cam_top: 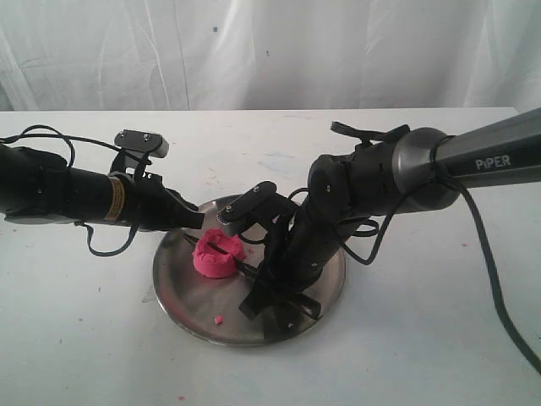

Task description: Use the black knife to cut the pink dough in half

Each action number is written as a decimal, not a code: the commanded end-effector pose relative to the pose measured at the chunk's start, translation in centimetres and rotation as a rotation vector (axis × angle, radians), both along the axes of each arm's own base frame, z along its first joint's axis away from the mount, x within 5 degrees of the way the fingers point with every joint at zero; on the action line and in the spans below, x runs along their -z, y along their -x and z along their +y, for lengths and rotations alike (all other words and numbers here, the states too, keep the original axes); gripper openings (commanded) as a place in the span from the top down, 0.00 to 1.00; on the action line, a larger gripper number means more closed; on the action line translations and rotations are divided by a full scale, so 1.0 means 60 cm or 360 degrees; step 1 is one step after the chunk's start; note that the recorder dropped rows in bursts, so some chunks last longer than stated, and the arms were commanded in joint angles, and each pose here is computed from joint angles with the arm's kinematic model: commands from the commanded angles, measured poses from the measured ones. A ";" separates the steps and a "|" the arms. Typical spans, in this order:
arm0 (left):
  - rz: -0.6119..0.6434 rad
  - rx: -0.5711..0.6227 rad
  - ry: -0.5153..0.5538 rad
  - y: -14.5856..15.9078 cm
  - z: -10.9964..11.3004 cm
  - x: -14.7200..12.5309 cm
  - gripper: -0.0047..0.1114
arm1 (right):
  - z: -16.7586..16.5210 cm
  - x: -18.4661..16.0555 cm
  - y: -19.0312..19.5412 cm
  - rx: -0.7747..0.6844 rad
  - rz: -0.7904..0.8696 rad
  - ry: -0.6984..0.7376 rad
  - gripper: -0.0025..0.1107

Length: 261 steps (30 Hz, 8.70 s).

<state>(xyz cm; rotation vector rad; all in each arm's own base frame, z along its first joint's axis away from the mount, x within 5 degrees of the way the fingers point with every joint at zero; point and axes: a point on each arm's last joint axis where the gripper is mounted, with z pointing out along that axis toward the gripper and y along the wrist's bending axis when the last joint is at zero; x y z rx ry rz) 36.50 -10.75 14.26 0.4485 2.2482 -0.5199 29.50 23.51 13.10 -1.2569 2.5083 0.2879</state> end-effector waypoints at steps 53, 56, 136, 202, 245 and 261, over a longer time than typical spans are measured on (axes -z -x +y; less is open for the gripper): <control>-0.0014 0.0009 -0.0002 0.001 -0.003 -0.007 0.96 | -0.034 -0.037 0.014 -0.0071 0.0135 0.0375 0.98; -0.0014 0.0009 -0.0002 0.001 -0.003 -0.007 0.96 | -0.033 -0.037 0.011 -0.0061 0.0107 0.0371 0.98; -0.0009 -0.0003 -0.0008 0.001 -0.002 -0.007 0.96 | -0.032 -0.037 0.012 -0.0053 0.0115 0.0357 0.98; -0.0452 -0.0130 0.0084 0.086 0.025 -0.205 0.96 | -0.016 -0.041 0.006 0.0084 0.0100 0.0144 0.98; -0.0505 -0.0402 0.0071 0.188 0.070 -0.234 0.96 | -0.039 -0.059 -0.015 0.0257 0.0352 -0.0078 0.98; -0.0506 -0.0401 0.0064 0.188 0.070 -0.234 0.96 | -0.054 -0.037 -0.033 0.0276 0.0708 -0.0483 0.98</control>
